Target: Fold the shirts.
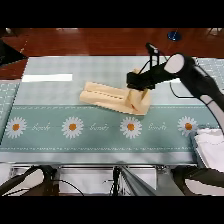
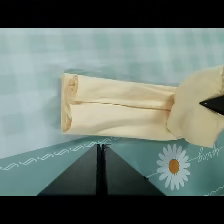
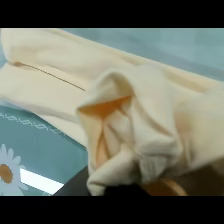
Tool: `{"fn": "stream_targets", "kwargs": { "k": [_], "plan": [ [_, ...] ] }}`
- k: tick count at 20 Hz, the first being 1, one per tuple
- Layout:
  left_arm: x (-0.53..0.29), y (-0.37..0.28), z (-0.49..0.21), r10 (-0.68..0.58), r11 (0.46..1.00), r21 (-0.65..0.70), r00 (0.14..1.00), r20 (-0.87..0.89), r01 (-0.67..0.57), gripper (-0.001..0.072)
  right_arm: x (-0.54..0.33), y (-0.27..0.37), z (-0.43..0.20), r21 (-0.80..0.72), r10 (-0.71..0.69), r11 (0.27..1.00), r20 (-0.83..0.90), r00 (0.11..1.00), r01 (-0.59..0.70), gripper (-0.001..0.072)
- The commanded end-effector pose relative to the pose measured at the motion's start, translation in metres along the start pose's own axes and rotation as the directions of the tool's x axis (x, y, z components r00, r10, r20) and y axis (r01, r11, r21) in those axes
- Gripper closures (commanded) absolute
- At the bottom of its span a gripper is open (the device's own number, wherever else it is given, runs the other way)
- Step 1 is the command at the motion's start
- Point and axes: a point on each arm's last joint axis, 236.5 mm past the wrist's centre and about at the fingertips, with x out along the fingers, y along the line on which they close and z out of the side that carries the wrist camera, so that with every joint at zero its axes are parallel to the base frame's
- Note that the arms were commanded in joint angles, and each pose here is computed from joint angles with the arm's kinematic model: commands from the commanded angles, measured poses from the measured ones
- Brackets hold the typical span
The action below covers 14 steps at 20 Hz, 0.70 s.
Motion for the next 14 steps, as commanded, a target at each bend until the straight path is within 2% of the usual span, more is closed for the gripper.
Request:
{"fn": "stream_targets", "kwargs": {
  "k": [1,6,7,9,10,11,13,14],
  "plan": [
    [0.005,-0.016,-0.004,-0.024,0.999,0.046,1.000,-0.020,0.025,0.0674,0.038,0.022,0.004,0.074,0.075,0.994,0.031,0.997,-0.077,0.0685],
    [0.021,-0.039,-0.014,-0.069,0.994,0.084,0.995,-0.069,0.074,0.0673,0.089,0.044,-0.006,0.145,0.139,0.979,0.040,0.990,-0.143,0.0684],
    [0.025,-0.042,-0.018,-0.077,0.993,0.085,0.993,-0.084,0.085,0.0673,0.096,0.050,-0.003,0.161,0.155,0.973,0.067,0.986,-0.164,0.0641],
    [0.035,-0.045,-0.029,-0.095,0.992,0.077,0.988,-0.123,0.105,0.0673,0.103,0.064,0.009,0.191,0.193,0.957,0.144,0.971,-0.218,0.0400],
    [0.041,-0.045,-0.036,-0.102,0.991,0.074,0.984,-0.144,0.114,0.0673,0.101,0.072,0.018,0.188,0.213,0.950,0.197,0.957,-0.251,0.0321],
    [0.048,-0.044,-0.044,-0.108,0.990,0.069,0.980,-0.166,0.121,0.0674,0.097,0.081,0.028,0.191,0.235,0.939,0.248,0.940,-0.286,0.0268],
    [0.063,-0.038,-0.060,-0.118,0.991,0.041,0.972,-0.202,0.128,0.0673,0.087,0.100,0.043,0.175,0.295,0.918,0.302,0.906,-0.357,0.0217],
    [0.072,-0.033,-0.068,-0.119,0.992,0.022,0.970,-0.213,0.127,0.0674,0.080,0.109,0.049,0.147,0.326,0.911,0.314,0.892,-0.385,0.0216]
  ]
}}
